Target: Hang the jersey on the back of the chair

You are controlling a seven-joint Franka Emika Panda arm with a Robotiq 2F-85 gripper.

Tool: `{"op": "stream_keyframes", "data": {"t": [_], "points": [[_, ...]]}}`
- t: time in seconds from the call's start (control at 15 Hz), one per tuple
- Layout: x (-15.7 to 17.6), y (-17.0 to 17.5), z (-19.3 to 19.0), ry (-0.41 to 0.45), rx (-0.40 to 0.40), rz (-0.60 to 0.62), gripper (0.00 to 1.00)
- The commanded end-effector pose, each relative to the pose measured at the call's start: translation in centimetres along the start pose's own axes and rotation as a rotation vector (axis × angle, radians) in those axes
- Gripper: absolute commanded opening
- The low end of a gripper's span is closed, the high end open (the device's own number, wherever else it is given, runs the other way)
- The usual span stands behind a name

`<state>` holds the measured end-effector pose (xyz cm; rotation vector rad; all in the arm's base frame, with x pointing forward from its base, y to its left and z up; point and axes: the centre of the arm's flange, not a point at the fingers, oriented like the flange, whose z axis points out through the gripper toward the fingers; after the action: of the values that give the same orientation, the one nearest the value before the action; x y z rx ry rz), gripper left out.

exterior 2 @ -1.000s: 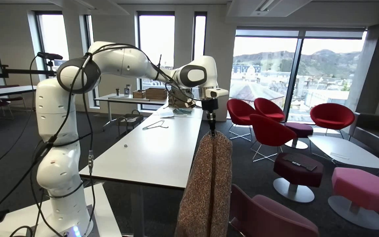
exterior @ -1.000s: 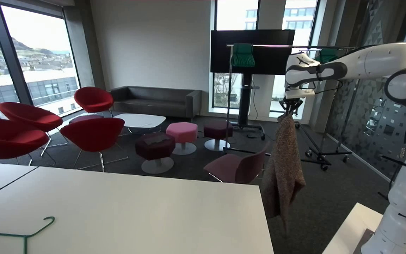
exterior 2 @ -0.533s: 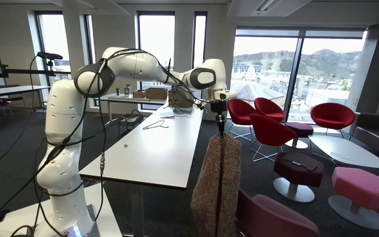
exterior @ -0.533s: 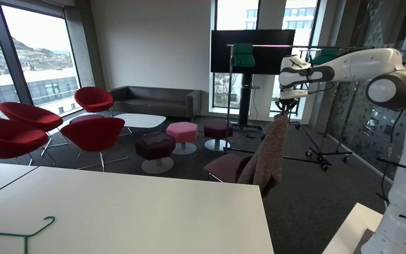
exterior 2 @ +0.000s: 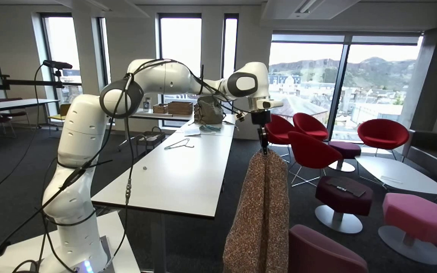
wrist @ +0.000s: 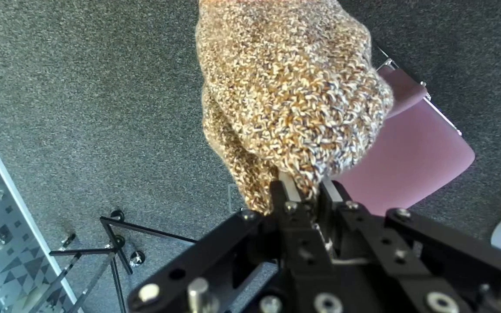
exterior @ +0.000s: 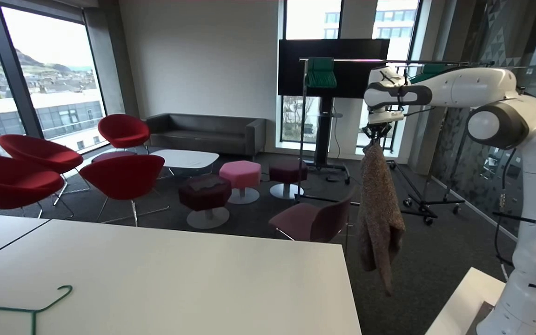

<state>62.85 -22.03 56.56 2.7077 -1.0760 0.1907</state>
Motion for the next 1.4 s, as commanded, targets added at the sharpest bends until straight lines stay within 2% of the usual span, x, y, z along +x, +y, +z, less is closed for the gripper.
{"op": "stream_keyframes", "data": {"t": [0.0,0.07,0.2,0.4,0.73,0.87,1.0,1.13,1.33], "points": [[2.2,-1.2,-2.6,-0.017,0.037,-0.036,0.03],[2.0,-1.5,-2.3,-0.034,0.069,-0.042,0.03],[1.6,-2.5,-1.4,0.014,0.13,-0.063,0.03],[1.2,-4.5,-2.0,0.157,0.197,-0.11,0.03],[1.3,-5.0,-3.2,0.402,0.232,-0.097,0.03],[2.1,-5.4,-4.9,0.481,0.257,-0.111,0.03],[2.2,-6.4,-7.3,0.531,0.249,-0.159,0.03],[1.3,-8.5,-10.0,0.554,0.229,-0.234,0.03],[-1.4,-13.3,-13.7,0.579,0.27,-0.337,0.03]]}}
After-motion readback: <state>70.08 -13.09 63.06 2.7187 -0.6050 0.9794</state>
